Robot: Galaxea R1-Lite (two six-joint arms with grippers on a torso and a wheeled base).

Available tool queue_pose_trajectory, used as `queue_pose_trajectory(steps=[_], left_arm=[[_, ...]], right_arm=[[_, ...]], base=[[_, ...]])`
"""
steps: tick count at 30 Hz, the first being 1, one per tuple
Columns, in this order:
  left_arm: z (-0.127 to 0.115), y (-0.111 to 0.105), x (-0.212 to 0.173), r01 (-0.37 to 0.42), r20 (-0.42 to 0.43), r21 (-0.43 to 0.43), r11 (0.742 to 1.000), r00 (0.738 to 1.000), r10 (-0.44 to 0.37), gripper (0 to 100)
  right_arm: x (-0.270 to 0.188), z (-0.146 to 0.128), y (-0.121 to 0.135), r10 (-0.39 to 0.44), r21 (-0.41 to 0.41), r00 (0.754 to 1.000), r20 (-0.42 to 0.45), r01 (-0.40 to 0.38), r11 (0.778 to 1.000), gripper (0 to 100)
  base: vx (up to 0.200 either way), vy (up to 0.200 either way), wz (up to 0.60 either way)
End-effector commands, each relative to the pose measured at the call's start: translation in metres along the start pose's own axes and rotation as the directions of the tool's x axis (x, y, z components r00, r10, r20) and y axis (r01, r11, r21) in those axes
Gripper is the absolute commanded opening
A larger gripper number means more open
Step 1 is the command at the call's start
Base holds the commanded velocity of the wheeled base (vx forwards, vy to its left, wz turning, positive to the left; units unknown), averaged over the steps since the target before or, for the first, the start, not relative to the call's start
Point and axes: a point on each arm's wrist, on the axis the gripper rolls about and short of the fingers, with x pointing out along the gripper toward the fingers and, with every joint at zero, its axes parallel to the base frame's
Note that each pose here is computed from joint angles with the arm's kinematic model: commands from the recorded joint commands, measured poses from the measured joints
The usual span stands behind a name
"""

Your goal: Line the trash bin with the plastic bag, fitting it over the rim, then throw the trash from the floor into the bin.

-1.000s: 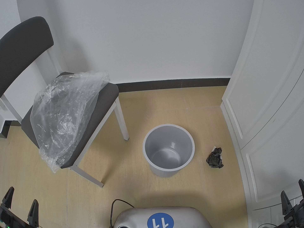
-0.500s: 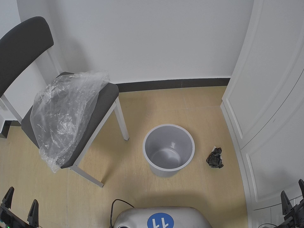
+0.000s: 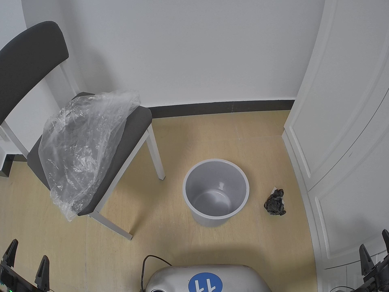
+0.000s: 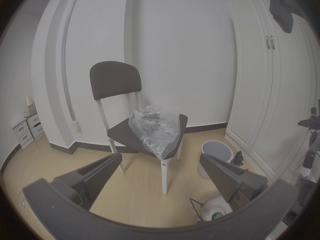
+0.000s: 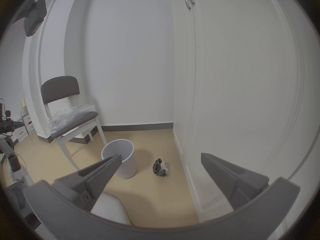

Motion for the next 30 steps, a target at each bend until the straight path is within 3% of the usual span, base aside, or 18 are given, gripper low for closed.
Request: queue_pose_trajectory(steps=[1,20,28,30], left_arm=[[-0.0053,-0.0001,0.0001,0.000,-0.001,0.000,1.000,1.000,0.000,100],[-0.0051,-0.0006,0.0001,0.021,0.000,0.027,0.999,1.000,-0.021,100],[-0.0048,-0.0004,-0.0001,0.012,0.000,-0.020,1.000,1.000,-0.012,100],[0.0042,0.0003,-0.0015,-0.014,0.060,-0.040,0.999,0.998,0.016,100]], right_arm=[[0.0001,-0.0052,0.0000,0.000,0.000,1.000,-0.001,0.000,1.000,100],[0.0000,-0.0050,0.0002,0.003,-0.040,1.000,-0.001,-0.003,0.999,100],[0.0001,-0.0052,0.0003,0.008,-0.026,1.000,-0.001,-0.008,1.000,100],[0.0001,-0.0051,0.0002,0.005,0.000,1.000,0.000,-0.005,1.000,100]], base=[[0.000,0.000,0.00],[0.000,0.000,0.00],[0.000,0.000,0.00],[0.000,0.000,0.00]])
